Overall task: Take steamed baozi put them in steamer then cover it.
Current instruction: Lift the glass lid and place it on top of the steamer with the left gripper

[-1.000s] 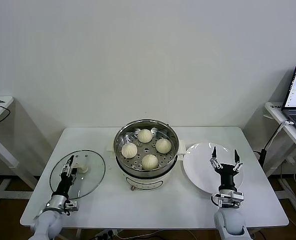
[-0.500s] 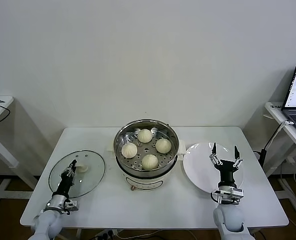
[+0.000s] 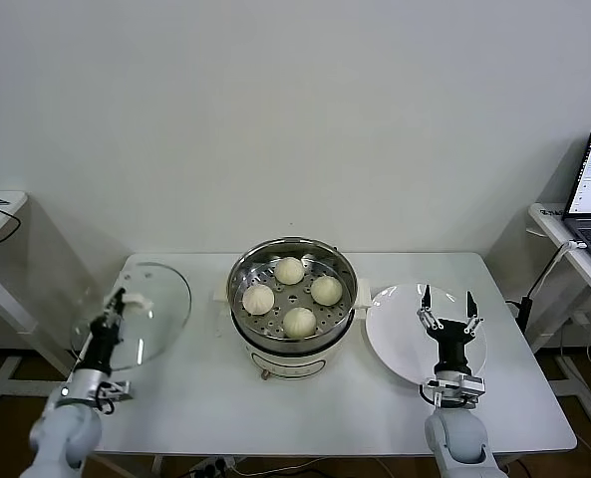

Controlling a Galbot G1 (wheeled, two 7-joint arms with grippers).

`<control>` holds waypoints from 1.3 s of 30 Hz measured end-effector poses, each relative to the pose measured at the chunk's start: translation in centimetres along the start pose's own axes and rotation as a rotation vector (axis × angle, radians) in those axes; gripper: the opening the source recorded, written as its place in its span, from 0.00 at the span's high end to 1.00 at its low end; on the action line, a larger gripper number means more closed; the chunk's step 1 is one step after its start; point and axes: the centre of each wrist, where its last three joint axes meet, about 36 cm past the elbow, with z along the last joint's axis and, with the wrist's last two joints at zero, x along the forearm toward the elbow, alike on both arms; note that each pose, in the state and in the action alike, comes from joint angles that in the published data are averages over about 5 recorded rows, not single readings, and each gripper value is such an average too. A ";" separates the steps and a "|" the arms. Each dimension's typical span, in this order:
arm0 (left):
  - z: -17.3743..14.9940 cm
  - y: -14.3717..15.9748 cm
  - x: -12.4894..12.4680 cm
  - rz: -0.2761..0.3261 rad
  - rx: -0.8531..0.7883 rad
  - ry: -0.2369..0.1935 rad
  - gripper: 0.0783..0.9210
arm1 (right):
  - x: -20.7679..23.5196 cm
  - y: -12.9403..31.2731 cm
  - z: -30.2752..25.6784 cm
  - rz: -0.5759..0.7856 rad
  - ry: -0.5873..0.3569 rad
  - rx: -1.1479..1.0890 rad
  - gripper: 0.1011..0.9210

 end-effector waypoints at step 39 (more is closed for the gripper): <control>-31.3 12.5 -1.5 0.058 0.170 -0.157 0.87 | 0.0 -1.6 1.3 0.045 0.035 0.019 0.12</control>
